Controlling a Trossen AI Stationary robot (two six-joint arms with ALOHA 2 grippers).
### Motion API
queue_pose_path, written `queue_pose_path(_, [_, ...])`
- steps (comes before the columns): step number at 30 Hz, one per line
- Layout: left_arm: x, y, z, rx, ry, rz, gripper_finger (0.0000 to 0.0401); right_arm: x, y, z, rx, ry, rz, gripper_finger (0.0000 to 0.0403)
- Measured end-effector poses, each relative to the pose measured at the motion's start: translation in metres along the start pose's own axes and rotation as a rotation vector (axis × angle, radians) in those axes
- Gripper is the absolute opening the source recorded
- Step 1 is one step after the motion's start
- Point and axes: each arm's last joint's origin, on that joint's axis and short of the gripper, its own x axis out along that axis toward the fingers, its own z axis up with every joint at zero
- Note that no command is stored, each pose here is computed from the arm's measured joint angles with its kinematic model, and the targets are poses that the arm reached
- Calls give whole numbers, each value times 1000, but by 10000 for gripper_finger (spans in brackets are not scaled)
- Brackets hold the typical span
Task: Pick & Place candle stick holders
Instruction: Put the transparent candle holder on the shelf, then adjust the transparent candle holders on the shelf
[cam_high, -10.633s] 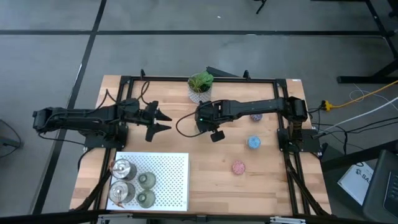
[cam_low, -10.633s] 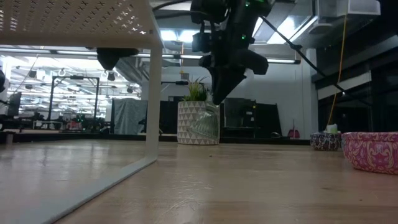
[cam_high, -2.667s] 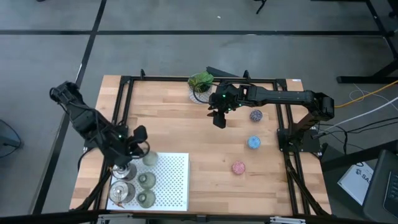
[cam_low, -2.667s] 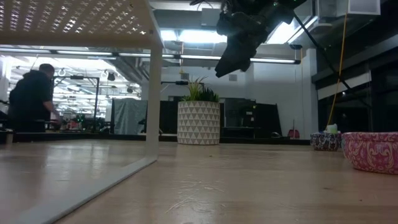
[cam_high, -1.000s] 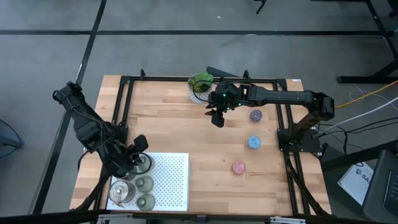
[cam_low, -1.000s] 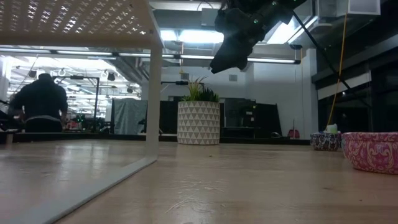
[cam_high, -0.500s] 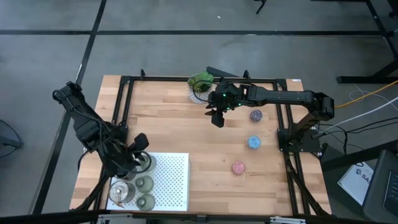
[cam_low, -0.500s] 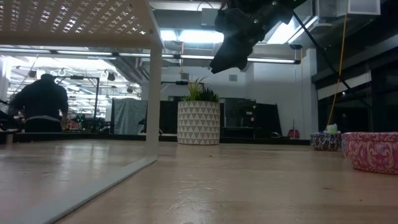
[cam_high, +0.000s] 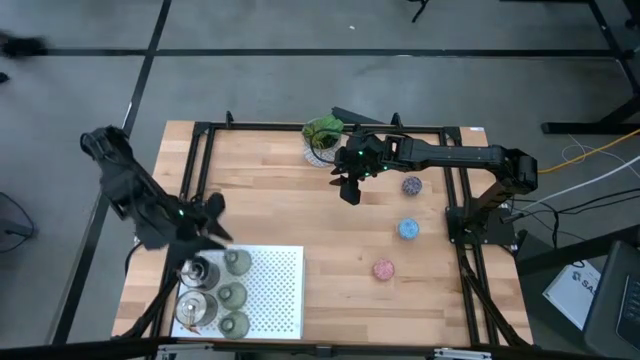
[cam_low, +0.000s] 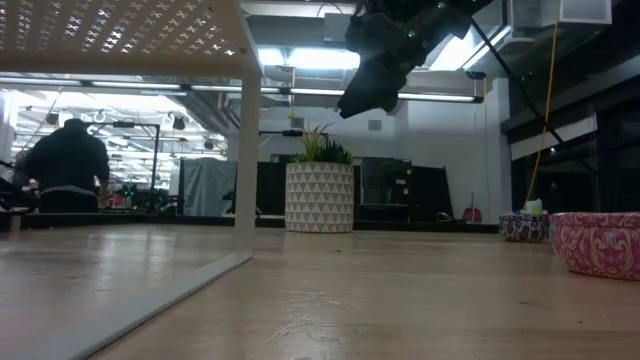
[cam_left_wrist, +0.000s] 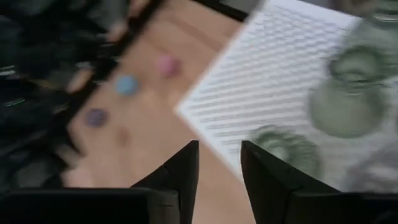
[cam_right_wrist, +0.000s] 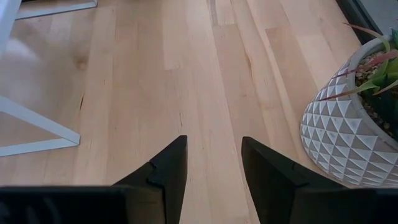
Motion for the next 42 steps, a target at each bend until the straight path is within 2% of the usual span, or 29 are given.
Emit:
queue_pose_path(2, [-12,6,-7,-73,-19,91,104,0,0,0,0,0,0,154])
queue_pose_path(4, [-25,13,-15,-196,-47,184,91,0,0,0,0,0,0,154])
queue_pose_path(8, [-56,24,-36,-421,-142,306,44,0,0,0,0,0,0,154])
queue_pose_path(11, [-76,29,-54,-509,-217,332,8,0,0,0,-7,0,0,154])
queue_pose_path(15, [-90,29,-83,-606,-282,380,2,0,0,0,-10,0,0,154])
queue_pose_path(21, [-92,18,-126,-740,-344,430,1,0,1,-1,-8,7,2,153])
queue_pose_path(27, [-89,10,-152,-783,-467,444,2,0,3,-1,-11,9,31,138])
queue_pose_path(34, [-79,-2,-174,-815,-569,455,2,2,18,-1,-40,13,69,57])
queue_pose_path(39, [-66,-8,-175,-831,-616,459,1,4,41,-2,-58,16,83,9])
queue_pose_path(42, [-63,-8,-171,-804,-612,475,3,3,61,-3,-71,23,102,4])
